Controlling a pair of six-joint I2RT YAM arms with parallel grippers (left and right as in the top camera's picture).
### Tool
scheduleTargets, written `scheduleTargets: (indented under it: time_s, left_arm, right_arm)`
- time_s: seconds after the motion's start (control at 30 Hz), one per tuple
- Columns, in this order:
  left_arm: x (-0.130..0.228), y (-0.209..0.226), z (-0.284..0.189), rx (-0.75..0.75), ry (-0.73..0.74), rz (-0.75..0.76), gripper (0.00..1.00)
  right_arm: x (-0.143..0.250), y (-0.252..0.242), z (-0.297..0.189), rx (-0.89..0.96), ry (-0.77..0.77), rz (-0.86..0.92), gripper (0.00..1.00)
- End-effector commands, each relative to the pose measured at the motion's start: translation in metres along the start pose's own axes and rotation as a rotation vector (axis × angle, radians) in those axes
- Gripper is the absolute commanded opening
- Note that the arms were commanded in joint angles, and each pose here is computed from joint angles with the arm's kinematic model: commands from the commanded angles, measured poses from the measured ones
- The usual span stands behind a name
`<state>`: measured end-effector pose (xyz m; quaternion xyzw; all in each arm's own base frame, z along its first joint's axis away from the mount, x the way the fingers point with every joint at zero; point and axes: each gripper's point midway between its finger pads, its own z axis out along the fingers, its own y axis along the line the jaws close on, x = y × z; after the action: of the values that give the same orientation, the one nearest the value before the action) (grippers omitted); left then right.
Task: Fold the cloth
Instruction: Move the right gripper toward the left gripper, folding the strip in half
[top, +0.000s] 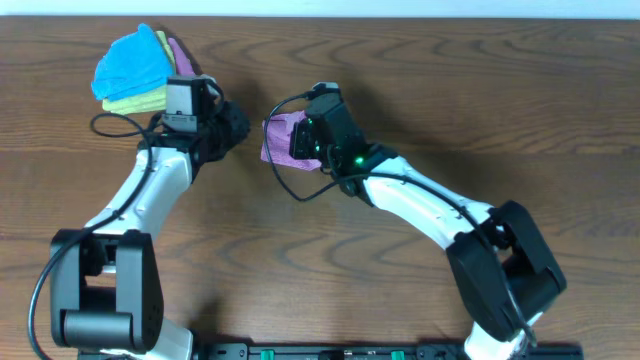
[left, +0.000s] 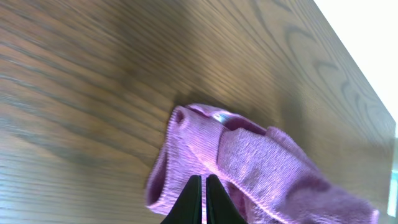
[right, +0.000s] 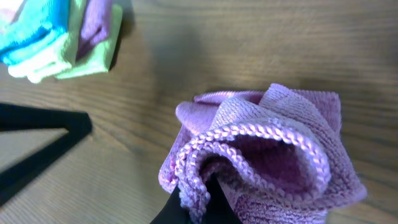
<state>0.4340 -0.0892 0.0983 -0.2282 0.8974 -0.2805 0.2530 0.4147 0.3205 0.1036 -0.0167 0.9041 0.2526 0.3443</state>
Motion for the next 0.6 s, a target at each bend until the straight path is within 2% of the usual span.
scheduleTargets:
  time_s: [0.0, 0.3, 0.37, 0.4, 0.47, 0.57]
  left_arm:
    - [-0.020, -0.001, -0.014, -0.011, -0.058, 0.027, 0.06]
    - [-0.029, 0.014, -0.024, -0.032, -0.067, 0.015, 0.06]
    - [-0.029, 0.014, -0.025, -0.033, -0.068, 0.024, 0.06]
    - [-0.030, 0.015, -0.026, -0.034, -0.070, 0.026, 0.06]
    - [-0.031, 0.016, -0.026, -0.035, -0.071, 0.024, 0.06]
    - [-0.032, 0.017, -0.027, -0.037, -0.074, 0.020, 0.06]
  right_arm:
    - [0.010, 0.010, 0.010, -0.022, 0.018, -0.030, 0.01]
    - [0.029, 0.024, 0.028, -0.051, 0.042, -0.054, 0.02]
    - [0.029, 0.025, 0.029, -0.052, 0.041, -0.055, 0.05]
    - [0.028, 0.025, 0.029, -0.055, 0.037, -0.055, 0.11]
    - [0.024, 0.028, 0.029, -0.064, 0.024, -0.055, 0.34]
    - [0.018, 0.034, 0.028, -0.085, 0.009, -0.054, 0.48]
